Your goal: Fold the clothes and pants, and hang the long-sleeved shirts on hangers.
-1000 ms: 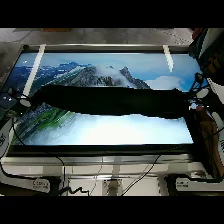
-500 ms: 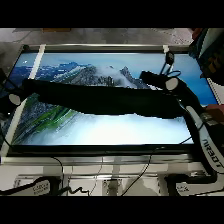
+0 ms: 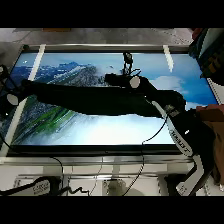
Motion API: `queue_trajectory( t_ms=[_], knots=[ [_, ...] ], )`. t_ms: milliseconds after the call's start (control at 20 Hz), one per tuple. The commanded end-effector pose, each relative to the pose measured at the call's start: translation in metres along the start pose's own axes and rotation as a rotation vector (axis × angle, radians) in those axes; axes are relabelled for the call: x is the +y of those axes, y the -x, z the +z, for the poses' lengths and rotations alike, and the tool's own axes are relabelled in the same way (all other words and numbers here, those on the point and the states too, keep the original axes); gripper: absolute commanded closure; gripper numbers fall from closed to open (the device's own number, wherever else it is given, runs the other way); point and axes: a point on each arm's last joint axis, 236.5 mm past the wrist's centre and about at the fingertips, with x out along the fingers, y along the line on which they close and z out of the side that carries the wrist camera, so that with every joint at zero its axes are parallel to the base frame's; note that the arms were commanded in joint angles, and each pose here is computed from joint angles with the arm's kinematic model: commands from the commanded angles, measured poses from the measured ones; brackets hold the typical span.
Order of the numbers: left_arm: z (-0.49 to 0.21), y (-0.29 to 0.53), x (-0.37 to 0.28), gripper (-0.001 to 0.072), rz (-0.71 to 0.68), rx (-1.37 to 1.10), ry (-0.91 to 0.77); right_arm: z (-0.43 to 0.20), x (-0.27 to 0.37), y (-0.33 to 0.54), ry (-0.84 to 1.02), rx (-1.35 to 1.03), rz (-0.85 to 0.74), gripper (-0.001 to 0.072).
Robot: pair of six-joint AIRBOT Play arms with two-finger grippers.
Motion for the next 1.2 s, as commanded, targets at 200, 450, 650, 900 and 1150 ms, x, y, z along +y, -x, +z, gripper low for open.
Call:
queue_trajectory(
  t_ms=[200, 450, 650, 900, 1150],
  knots=[
    [-0.029, -0.046, -0.001, 0.0684, -0.001, 0.004, 0.146, -0.011, -0.043, 0.006, 0.015, 0.108, -0.078, 0.0676],
    [-0.074, -0.080, -0.016, 0.0327, -0.025, 0.172, 0.242, -0.008, -0.069, 0.014, -0.010, 0.132, -0.112, 0.0676],
    [-0.091, -0.075, -0.008, 0.0004, -0.020, 0.271, 0.247, -0.012, -0.077, 0.017, 0.011, 0.157, -0.135, 0.0675],
    [-0.118, -0.060, 0.032, 0.0004, 0.045, 0.412, 0.401, -0.018, -0.080, 0.018, 0.026, 0.184, -0.149, 0.0676],
    [-0.119, -0.080, 0.017, 0.0004, 0.019, 0.363, 0.492, -0.017, -0.080, 0.018, 0.025, 0.178, -0.148, 0.0676]
  ],
)
